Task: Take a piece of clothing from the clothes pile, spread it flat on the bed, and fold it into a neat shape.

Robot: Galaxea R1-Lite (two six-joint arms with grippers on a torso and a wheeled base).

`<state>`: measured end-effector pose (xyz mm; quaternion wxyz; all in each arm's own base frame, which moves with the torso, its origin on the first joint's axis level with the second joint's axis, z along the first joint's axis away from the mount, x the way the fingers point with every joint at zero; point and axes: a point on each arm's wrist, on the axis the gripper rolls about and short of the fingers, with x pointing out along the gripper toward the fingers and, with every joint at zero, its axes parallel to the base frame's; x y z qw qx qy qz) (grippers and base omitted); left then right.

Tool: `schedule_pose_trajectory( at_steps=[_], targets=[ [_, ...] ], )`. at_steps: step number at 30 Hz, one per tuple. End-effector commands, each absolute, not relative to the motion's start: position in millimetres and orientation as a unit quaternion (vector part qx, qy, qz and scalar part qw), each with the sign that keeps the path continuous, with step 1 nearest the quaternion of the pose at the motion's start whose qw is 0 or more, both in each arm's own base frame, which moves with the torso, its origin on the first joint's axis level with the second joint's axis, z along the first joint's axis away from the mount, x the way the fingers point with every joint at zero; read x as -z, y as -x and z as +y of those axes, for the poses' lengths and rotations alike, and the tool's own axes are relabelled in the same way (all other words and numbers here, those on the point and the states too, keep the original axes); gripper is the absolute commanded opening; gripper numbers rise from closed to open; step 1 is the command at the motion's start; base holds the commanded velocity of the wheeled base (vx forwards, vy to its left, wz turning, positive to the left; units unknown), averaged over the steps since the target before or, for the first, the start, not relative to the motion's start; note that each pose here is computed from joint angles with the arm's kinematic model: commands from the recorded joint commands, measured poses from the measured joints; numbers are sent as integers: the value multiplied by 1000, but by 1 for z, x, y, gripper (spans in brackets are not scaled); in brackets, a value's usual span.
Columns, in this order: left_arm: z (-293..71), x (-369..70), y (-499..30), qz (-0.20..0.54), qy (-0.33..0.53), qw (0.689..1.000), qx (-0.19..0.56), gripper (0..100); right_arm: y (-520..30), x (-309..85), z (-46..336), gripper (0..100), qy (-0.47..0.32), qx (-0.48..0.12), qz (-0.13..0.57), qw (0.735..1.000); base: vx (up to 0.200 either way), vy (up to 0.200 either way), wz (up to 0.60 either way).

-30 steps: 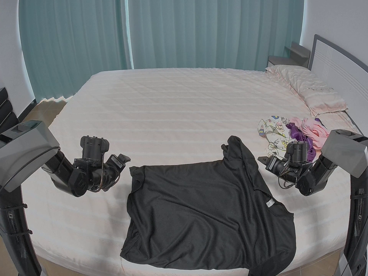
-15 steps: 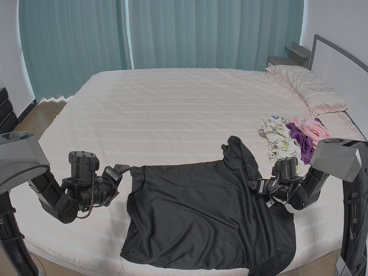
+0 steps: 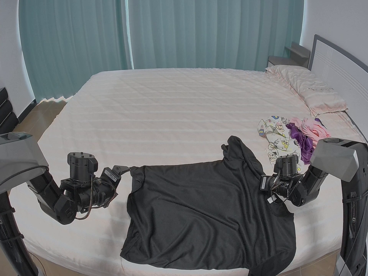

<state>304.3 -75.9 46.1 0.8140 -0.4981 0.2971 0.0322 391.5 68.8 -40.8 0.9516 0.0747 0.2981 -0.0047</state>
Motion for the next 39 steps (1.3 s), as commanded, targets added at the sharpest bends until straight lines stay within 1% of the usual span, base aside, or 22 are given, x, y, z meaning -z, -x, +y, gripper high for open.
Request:
schedule_pose_trajectory(
  at_steps=[1,7,10,13,17,18,20,21,24,26,29,32,35,37,39],
  targets=[
    [-75,-45,-305,297,498,814,-33,100,-397,29,56,0,-90,18,279,956,0,0,0],
    [-75,-35,-309,305,496,812,-43,100,-406,25,27,0,-114,36,264,957,0,0,0],
    [-75,-32,-311,303,496,813,-43,100,-411,23,14,0,-143,44,245,958,0,0,0],
    [-74,-31,-312,301,497,813,-43,100,-412,29,6,0,-162,44,247,954,0,0,0],
    [-73,-28,-313,303,497,812,-46,100,-411,37,2,0,-167,43,257,951,0,0,0],
    [-73,-26,-314,304,497,812,-47,100,-411,40,0,100,-171,46,260,949,0,0,0],
    [-73,-25,-315,304,496,812,-47,100,-411,41,0,100,-176,46,261,948,0,0,0],
    [-75,-25,-323,298,495,815,-42,100,-413,36,0,100,-193,43,249,948,0,0,0],
    [-78,-28,-334,288,492,821,-34,100,-414,27,0,100,-210,37,238,948,0,0,0],
    [-81,-36,-350,271,486,831,-18,100,-412,14,-1,100,-223,37,226,948,0,0,0],
    [-91,-36,-373,275,461,844,-9,100,-411,9,-3,100,-246,45,219,943,0,0,0],
    [-102,-36,-395,277,456,846,-4,100,-405,-2,-3,100,-270,48,206,939,0,0,0],
    [-118,-26,-414,290,443,848,-2,100,-400,-7,-4,100,-277,51,201,938,0,0,0],
    [-123,-23,-420,289,433,853,-7,100,-397,-7,-4,100,-277,51,202,938,0,0,0],
    [-129,-10,-435,281,400,872,-32,100,-388,-10,-4,100,-276,49,196,940,0,0,0]
  ],
)
